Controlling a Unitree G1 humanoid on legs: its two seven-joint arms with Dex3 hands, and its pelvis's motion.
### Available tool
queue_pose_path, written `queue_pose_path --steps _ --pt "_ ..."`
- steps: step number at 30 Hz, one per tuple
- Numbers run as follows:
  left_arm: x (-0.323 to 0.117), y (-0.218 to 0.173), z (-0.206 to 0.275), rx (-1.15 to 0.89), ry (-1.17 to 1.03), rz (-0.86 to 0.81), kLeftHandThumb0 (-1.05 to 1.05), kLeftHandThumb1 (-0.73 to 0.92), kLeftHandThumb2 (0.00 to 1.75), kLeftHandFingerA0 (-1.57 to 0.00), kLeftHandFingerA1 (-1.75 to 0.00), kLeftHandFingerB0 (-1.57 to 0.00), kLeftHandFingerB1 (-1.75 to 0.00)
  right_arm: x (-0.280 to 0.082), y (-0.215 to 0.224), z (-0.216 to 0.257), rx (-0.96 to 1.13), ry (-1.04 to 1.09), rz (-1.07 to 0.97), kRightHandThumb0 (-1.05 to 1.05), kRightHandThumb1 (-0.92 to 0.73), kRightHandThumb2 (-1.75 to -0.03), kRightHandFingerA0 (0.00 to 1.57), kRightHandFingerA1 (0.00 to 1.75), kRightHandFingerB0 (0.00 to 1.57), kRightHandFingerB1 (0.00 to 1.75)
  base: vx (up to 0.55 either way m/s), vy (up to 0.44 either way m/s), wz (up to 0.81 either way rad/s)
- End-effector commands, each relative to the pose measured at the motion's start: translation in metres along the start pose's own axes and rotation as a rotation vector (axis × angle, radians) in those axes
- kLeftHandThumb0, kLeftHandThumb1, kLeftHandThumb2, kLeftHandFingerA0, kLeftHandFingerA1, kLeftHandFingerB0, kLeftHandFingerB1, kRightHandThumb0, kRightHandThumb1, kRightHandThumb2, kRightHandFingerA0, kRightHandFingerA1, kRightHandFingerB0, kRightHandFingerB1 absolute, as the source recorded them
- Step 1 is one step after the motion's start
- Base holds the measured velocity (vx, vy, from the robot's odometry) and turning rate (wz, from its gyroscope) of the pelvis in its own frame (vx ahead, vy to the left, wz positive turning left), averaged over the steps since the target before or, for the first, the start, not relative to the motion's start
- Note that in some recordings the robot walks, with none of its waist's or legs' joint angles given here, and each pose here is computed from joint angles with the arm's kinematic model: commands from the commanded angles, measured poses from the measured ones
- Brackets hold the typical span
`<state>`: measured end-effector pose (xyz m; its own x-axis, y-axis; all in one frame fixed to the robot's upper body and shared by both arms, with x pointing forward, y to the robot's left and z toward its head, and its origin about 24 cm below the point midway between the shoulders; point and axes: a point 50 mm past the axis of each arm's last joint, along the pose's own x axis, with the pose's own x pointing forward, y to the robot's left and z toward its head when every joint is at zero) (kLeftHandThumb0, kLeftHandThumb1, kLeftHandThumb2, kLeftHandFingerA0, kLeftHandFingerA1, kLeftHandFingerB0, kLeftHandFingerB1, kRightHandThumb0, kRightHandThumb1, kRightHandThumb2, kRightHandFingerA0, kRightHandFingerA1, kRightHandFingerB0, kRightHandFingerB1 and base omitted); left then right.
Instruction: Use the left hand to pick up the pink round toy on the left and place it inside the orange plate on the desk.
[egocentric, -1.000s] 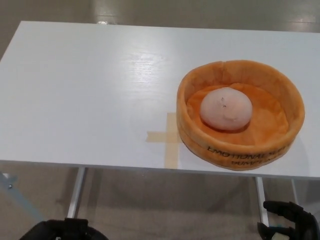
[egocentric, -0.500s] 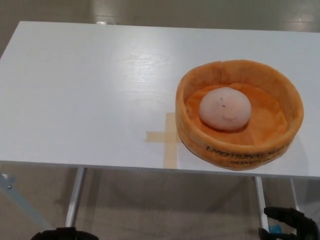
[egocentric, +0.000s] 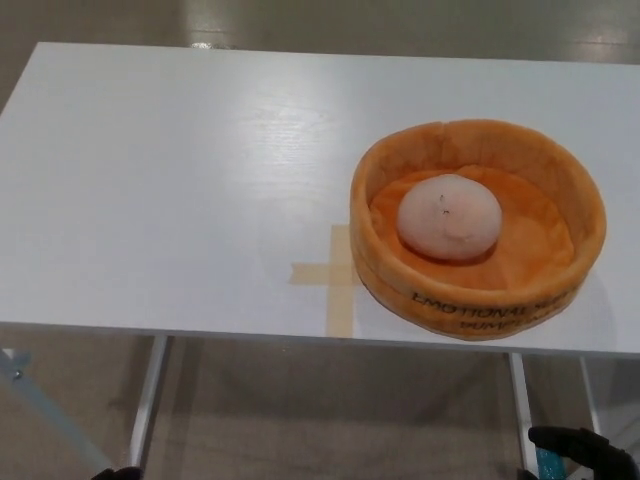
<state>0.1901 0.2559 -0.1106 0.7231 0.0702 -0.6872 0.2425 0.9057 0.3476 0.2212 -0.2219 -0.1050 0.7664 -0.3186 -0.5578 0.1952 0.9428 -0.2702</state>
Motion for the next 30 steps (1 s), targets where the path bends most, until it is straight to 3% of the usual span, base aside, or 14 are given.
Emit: queue_pose_path --steps 1,2,8,9,13,14,16,19,21,24,25,30 --pt "-0.0006 0.0006 -0.0023 0.047 -0.001 0.051 -0.33 0.39 0.67 0.0 -0.19 -0.05 -0.31 -0.0019 -0.0011 -0.0053 -0.007 0.012 0.001 -0.19 -0.34 -0.83 0.57 0.95 0.61 0.77 0.0 0.0 0.0" --pt "-0.0004 0.0007 -0.0022 0.05 0.001 0.055 -0.32 0.45 0.54 0.0 -0.23 -0.11 -0.28 -0.0018 -0.0012 -0.0051 -0.007 0.012 0.001 -0.19 -0.34 -0.83 0.6 0.95 0.61 0.75 0.0 0.0 0.0" --pt "-0.0001 0.0013 -0.0017 0.054 0.0 0.06 -0.31 0.46 0.54 0.0 -0.24 -0.11 -0.28 -0.0016 -0.0008 -0.0046 -0.017 0.011 0.003 -0.2 -0.33 -0.88 0.63 0.88 0.6 0.75 0.0 0.0 0.0" --pt "0.0 0.0016 -0.0014 0.061 -0.001 0.062 -0.33 0.42 0.63 -0.04 -0.19 -0.1 -0.3 -0.0016 -0.0007 -0.0045 -0.014 0.01 0.004 -0.19 -0.34 -0.82 0.61 0.92 0.61 0.75 0.0 0.0 0.0" --pt "0.0001 0.0013 -0.0005 0.076 -0.007 0.065 -0.34 0.43 0.63 -0.04 -0.19 -0.11 -0.3 -0.0019 -0.001 -0.0044 -0.012 0.003 0.003 -0.19 -0.33 -0.84 0.62 0.95 0.62 0.76 0.0 0.0 0.0" --pt "0.0002 0.0013 -0.0001 0.078 -0.01 0.065 -0.35 0.43 0.64 -0.04 -0.2 -0.11 -0.31 -0.0016 -0.001 -0.0041 -0.015 0.004 0.003 -0.24 -0.32 -0.88 0.6 0.86 0.61 0.76 0.0 0.0 0.0" --pt "0.0002 0.0014 0.0004 0.081 -0.014 0.066 -0.35 0.43 0.64 -0.04 -0.2 -0.11 -0.31 -0.0012 -0.001 -0.0037 -0.019 0.008 0.004 -0.24 -0.32 -0.88 0.6 0.86 0.61 0.76 0.0 0.0 0.0" --pt "0.0005 0.0014 0.0001 0.057 -0.007 0.066 -0.3 0.45 0.55 -0.04 -0.24 -0.15 -0.29 -0.0013 -0.001 -0.0035 0.004 0.006 0.006 -0.18 -0.34 -0.84 0.59 0.97 0.64 0.77 0.0 0.0 0.0" --pt "0.0006 0.0014 0.0 0.051 -0.005 0.068 -0.29 0.45 0.56 -0.05 -0.24 -0.15 -0.29 -0.0011 -0.0008 -0.0032 -0.002 0.006 0.004 -0.23 -0.31 -0.89 0.64 0.88 0.62 0.77 0.0 0.0 0.0" --pt "0.0007 0.0015 0.0003 0.051 -0.006 0.069 -0.29 0.45 0.56 -0.05 -0.24 -0.15 -0.29 -0.0009 -0.0008 -0.0031 -0.007 0.01 0.005 -0.23 -0.31 -0.89 0.64 0.88 0.62 0.77 0.0 0.0 0.0" --pt "0.0008 0.0014 0.0003 0.05 -0.007 0.069 -0.28 0.45 0.55 -0.04 -0.24 -0.15 -0.29 -0.0009 -0.0007 -0.003 -0.009 0.008 0.004 -0.21 -0.34 -0.82 0.61 0.94 0.63 0.75 0.0 0.0 0.0" --pt "0.0009 0.0014 0.0011 0.053 -0.01 0.065 -0.3 0.45 0.56 -0.07 -0.24 -0.15 -0.29 -0.001 -0.0008 -0.0027 -0.002 0.004 0.002 -0.21 -0.31 -0.84 0.63 0.97 0.65 0.77 0.0 0.0 0.0"
